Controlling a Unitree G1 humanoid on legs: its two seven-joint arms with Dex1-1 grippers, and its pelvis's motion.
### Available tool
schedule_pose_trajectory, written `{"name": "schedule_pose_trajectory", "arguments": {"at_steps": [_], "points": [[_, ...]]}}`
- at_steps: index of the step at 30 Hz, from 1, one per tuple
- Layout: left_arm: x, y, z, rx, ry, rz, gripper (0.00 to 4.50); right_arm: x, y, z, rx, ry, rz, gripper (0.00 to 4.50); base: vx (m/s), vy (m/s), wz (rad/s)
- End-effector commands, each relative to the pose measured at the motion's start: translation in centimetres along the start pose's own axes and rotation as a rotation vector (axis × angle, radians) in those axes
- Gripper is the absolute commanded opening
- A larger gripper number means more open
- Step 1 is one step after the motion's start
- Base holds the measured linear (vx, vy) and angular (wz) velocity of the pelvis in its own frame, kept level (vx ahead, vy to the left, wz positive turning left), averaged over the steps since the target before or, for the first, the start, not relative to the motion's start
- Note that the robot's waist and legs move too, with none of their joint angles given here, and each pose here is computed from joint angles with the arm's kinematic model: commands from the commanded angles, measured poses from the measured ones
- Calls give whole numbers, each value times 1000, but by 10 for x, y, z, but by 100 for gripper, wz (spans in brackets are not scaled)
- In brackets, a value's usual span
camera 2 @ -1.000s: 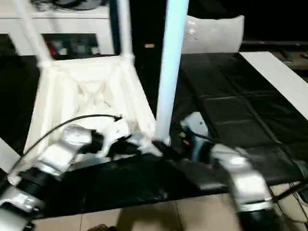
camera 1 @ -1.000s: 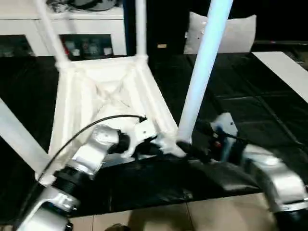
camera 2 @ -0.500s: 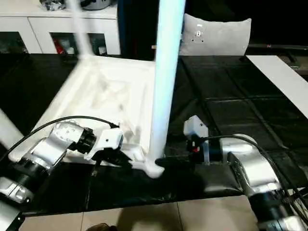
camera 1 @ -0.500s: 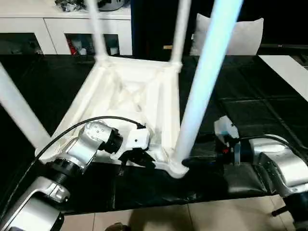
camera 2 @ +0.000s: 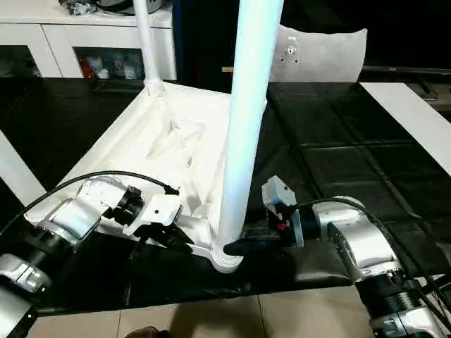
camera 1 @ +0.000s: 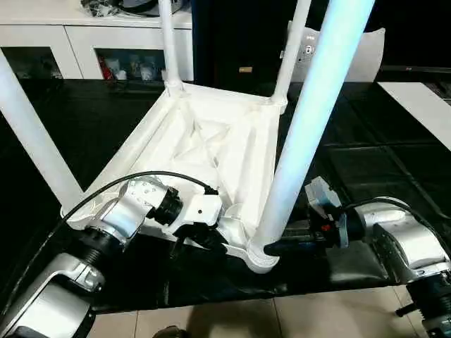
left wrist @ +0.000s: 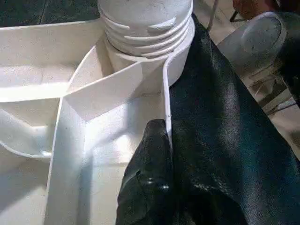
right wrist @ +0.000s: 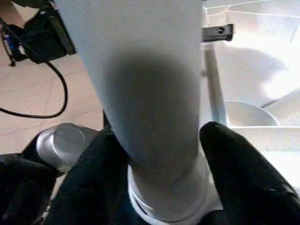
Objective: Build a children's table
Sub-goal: Rotate leg to tighten
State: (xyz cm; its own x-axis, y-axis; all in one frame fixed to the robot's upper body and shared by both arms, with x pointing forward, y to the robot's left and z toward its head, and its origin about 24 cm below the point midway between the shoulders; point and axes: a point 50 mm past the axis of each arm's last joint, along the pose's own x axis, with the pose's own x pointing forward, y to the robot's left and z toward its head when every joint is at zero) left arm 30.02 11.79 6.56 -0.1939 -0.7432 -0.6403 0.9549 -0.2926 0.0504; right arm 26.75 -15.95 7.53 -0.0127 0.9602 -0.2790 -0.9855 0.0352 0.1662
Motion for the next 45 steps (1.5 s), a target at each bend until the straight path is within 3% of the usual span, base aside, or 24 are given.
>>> {"name": "schedule_pose_trajectory", "arguments": {"at_steps": [1, 5, 7, 11, 12, 16, 19, 24, 31, 33, 36, 42, 45], "points": [[3, 2, 9, 68, 29, -63, 0, 2, 1, 5, -6, 4, 40, 242, 0, 0, 0], [2, 2, 7, 54, 23, -52, 0, 3, 4, 5, 37, -21, 57, 212, 0, 0, 0], [1, 1, 6, 29, -4, -28, 0, 5, 7, 6, 91, -73, 67, 208, 0, 0, 0], [-1, 0, 5, 4, -16, 8, 0, 8, 11, 6, 108, -103, 61, 204, 0, 0, 0], [-1, 3, 4, -65, -19, 106, 0, 18, 13, 6, 125, -141, -7, 204, 0, 0, 0], [-1, 6, 8, -138, -50, 192, 0, 31, 11, 6, 112, -151, -120, 204, 0, 0, 0], [3, 15, 20, -218, -94, 328, 0, 51, -2, 4, 147, -125, -360, 204, 0, 0, 0], [18, 25, 36, -321, -148, 464, 0, 75, -17, 12, 215, -144, -619, 198, -4, 4, -4], [32, 42, 48, -396, -151, 643, 0, 90, -34, 20, 303, -176, -921, 196, 0, 0, 0], [35, 44, 52, -406, -154, 663, 0, 93, -36, 23, 292, -188, -968, 196, 0, 0, 0], [35, 45, 52, -411, -153, 678, 0, 92, -37, 27, 286, -207, -1015, 265, 0, 0, 0], [24, 39, 38, -313, -91, 641, 0, 73, -36, 29, 202, -249, -1009, 313, 0, 0, 0], [21, 37, 32, -316, -92, 618, 0, 63, -35, 26, 160, -248, -976, 345, 0, 0, 0]]}}
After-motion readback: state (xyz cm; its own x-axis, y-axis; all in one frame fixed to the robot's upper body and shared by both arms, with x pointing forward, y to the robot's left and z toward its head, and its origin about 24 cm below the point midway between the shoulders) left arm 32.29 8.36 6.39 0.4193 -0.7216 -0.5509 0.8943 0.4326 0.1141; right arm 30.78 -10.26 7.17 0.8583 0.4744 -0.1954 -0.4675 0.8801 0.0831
